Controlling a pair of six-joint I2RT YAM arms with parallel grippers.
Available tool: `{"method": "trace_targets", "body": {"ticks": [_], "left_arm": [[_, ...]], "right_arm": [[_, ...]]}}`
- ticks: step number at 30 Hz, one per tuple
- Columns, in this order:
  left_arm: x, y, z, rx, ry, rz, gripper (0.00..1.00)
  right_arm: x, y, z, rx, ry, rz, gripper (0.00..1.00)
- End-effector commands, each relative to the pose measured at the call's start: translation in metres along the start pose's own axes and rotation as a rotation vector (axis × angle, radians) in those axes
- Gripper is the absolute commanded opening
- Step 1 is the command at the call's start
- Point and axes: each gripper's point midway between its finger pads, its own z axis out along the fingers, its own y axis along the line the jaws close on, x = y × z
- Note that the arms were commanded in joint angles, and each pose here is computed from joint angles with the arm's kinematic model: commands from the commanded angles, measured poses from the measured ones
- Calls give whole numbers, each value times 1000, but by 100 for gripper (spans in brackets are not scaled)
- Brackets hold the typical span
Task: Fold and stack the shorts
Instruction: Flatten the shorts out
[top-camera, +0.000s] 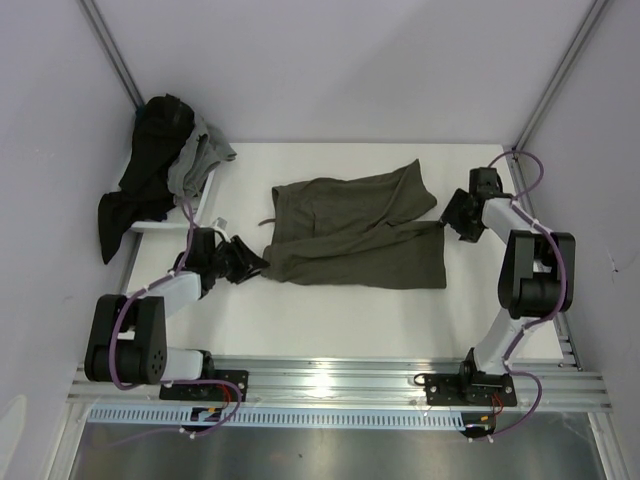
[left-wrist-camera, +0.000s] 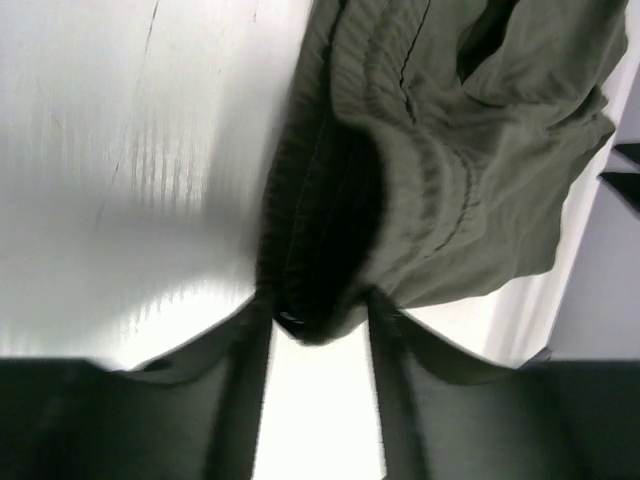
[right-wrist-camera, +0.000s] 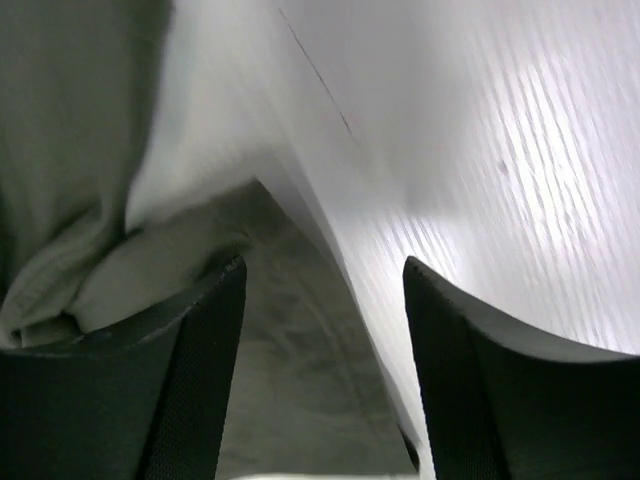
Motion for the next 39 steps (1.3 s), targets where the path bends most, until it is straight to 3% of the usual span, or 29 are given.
{"method": "trace_targets", "body": {"ticks": [1, 4, 8, 18, 23, 28, 39], "left_arm": [[-4, -6, -7, 35, -34, 29, 48], [-6, -8, -15, 34, -67, 47, 73], [-6, -11, -24, 41, -107, 60, 81], [16, -16, -43, 72, -175, 58, 84], [27, -14, -47, 68, -219, 21, 83], [31, -13, -45, 48, -218, 6, 83], [37, -6, -33, 18, -210, -35, 82]], "right_arm": [[-2, -5, -40, -11, -68, -7, 67], [28, -9, -50, -52, -24, 0, 69], [66, -10, -75, -132, -10, 49, 66], [121, -12, -119, -160, -31, 267, 74], [134, -14, -116, -187, -61, 380, 74], [151, -17, -95, -158, -2, 407, 68], [149, -25, -70, -108, -47, 498, 54]]}}
